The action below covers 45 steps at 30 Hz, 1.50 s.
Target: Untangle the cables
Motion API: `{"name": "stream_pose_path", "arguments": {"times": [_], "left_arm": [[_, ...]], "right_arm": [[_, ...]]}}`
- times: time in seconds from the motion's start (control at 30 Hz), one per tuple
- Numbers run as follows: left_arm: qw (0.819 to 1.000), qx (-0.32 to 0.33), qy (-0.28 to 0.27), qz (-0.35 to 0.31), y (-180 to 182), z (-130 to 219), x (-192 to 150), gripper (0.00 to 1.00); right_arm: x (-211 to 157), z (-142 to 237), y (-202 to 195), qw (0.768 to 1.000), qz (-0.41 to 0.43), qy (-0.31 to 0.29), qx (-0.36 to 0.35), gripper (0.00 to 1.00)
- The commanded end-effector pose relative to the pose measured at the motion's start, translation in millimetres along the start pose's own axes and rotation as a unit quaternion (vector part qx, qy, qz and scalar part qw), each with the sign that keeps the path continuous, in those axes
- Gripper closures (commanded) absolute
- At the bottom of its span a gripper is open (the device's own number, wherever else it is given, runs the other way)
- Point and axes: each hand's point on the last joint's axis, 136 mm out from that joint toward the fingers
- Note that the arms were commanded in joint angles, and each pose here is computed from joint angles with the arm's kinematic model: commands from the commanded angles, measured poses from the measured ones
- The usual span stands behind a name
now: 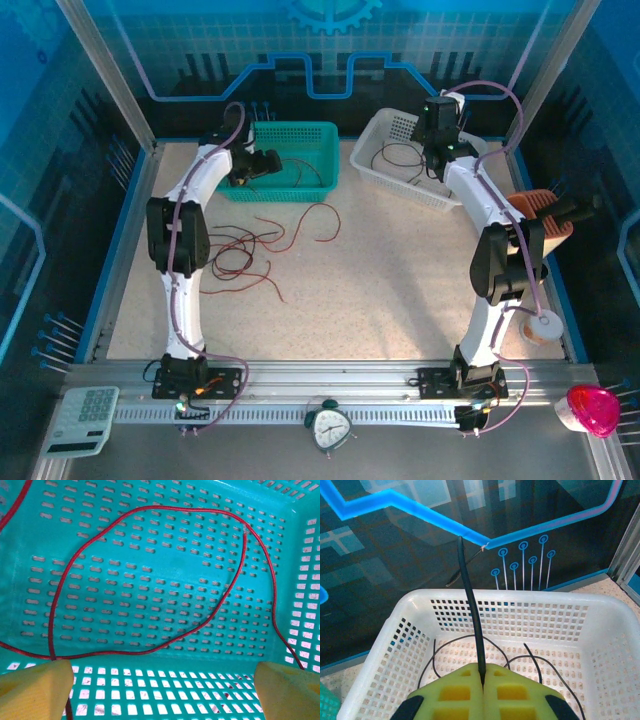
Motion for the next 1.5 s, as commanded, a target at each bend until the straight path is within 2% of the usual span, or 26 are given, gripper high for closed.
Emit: {"name": "stream_pose_path", "arguments": {"times": [0.0,0.37,0.5,0.67,0.83,0.97,1.1,1.27,1.47], "left_arm": [[1.000,-0.021,0.016,0.008,-14,-5,-3,0.06],[0.999,-0.046,0.017,0.022,-30,-25,-1,0.05],[0.998,-0.064,0.001,0.018,-40,-26,7,0.05],[0.997,-0.057,-0.051,-0.023,-44,3,32,0.04],[0.993,-0.016,-0.100,-0.057,-37,50,49,0.04],[0.993,-0.013,-0.104,-0.058,-36,74,36,0.03],[0.994,-0.021,-0.096,-0.047,-39,83,10,0.03],[0.994,-0.048,-0.092,-0.035,-50,86,-16,0.03],[0.995,-0.057,-0.068,-0.033,-58,72,-32,0.03]], "right_arm": [[16,2,-2,1.000,-0.015,-0.019,-0.001,1.00],[20,3,-2,1.000,-0.017,-0.021,0.002,1.00],[19,3,-2,1.000,-0.016,-0.019,0.002,1.00],[21,4,-2,1.000,-0.013,-0.020,0.005,1.00],[22,5,-2,1.000,-0.015,-0.019,0.008,1.00],[22,7,-1,1.000,-0.020,-0.020,0.013,1.00],[22,6,1,0.999,-0.027,-0.018,0.018,1.00],[17,4,1,0.999,-0.027,-0.011,0.018,1.00],[18,5,0,0.999,-0.028,-0.013,0.018,1.00]]}}
Point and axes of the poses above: each hand's point on the last joint's axis, 136 mm out from that joint toward the fingers, its own z axis back along the fingers, its own y axis along the line the jaws close on, x = y × z, and after that the axes turned 15 degrees about -z, right-handed
